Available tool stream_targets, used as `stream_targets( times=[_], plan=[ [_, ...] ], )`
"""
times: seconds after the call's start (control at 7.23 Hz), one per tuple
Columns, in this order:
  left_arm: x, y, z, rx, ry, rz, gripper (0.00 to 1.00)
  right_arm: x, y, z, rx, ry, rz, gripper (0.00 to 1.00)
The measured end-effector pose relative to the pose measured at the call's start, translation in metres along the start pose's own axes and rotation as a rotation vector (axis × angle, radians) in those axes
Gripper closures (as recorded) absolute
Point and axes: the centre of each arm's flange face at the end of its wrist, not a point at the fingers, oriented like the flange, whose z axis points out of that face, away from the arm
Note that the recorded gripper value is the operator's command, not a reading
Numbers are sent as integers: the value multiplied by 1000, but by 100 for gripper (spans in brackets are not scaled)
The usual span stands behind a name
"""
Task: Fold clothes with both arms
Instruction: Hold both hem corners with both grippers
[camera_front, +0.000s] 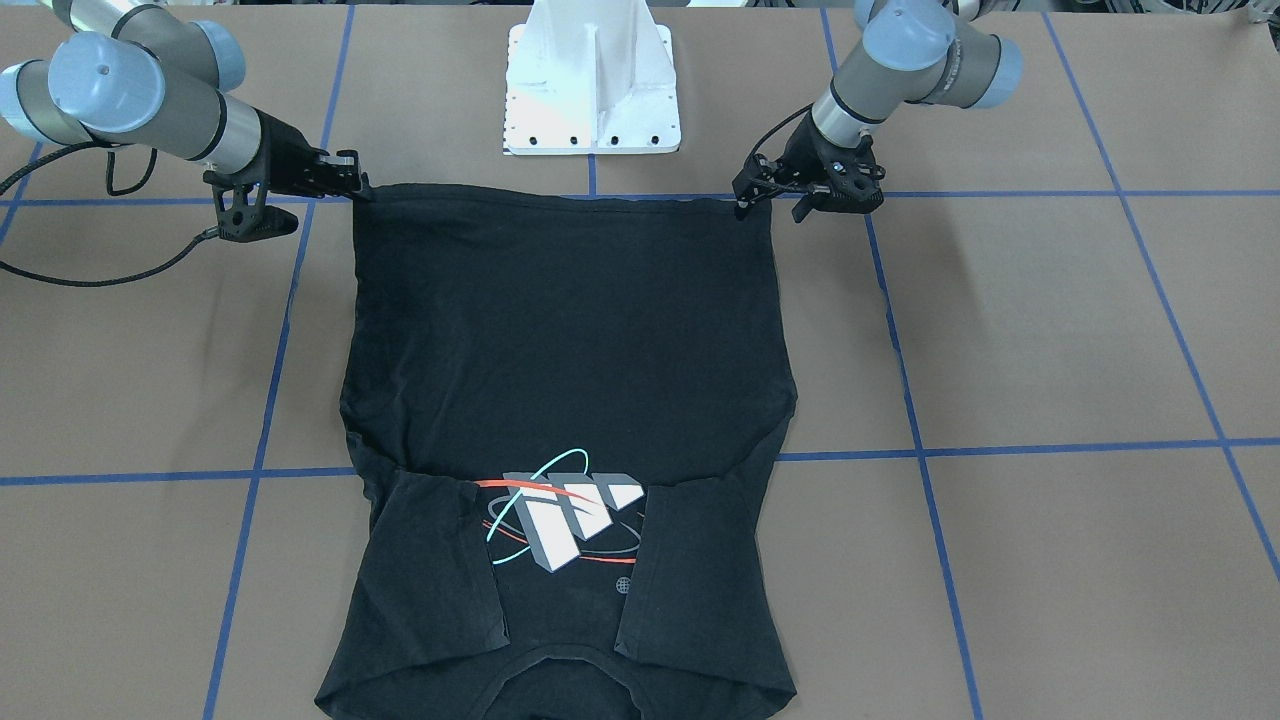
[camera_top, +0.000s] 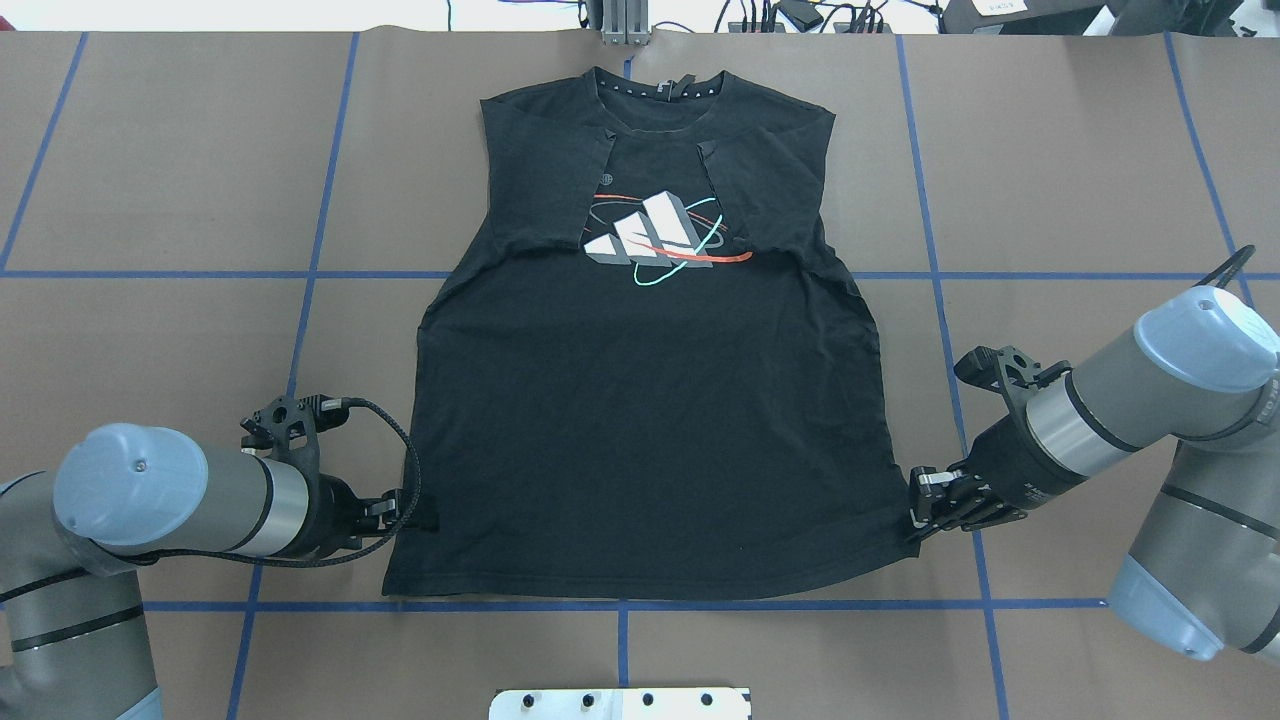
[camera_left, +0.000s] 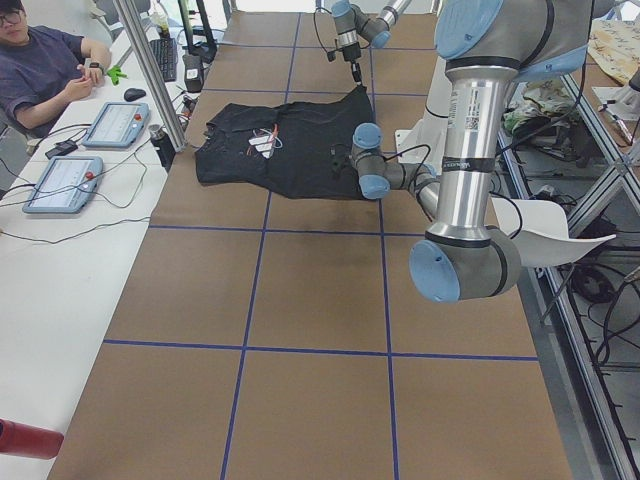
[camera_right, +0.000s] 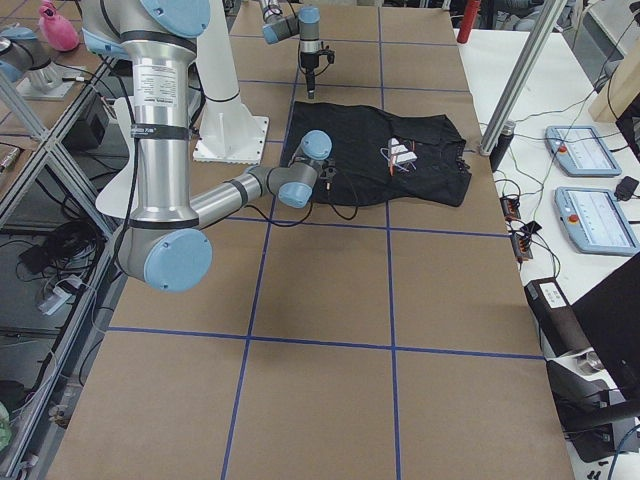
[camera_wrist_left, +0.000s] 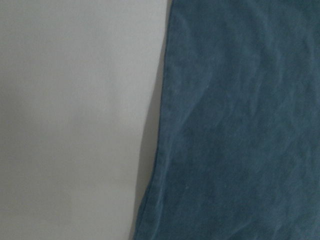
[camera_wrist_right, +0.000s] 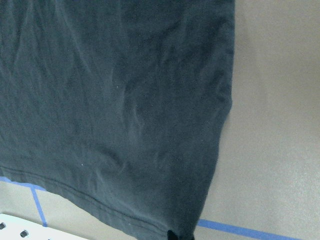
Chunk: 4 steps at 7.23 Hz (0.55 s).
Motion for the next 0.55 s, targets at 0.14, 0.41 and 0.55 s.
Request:
stream_targets(
  times=[0.14, 0.41, 0.55],
  plan=[
    [0, 6, 4, -9, -11, -1, 1, -4, -1, 1, 0, -3, -2, 100],
    [1, 14, 10, -24, -33, -11, 12, -6, -1, 2, -1, -5, -4, 100],
    [2, 18, 13, -31, -38, -17, 14, -6, -1, 2, -1, -5, -5, 100]
  ],
)
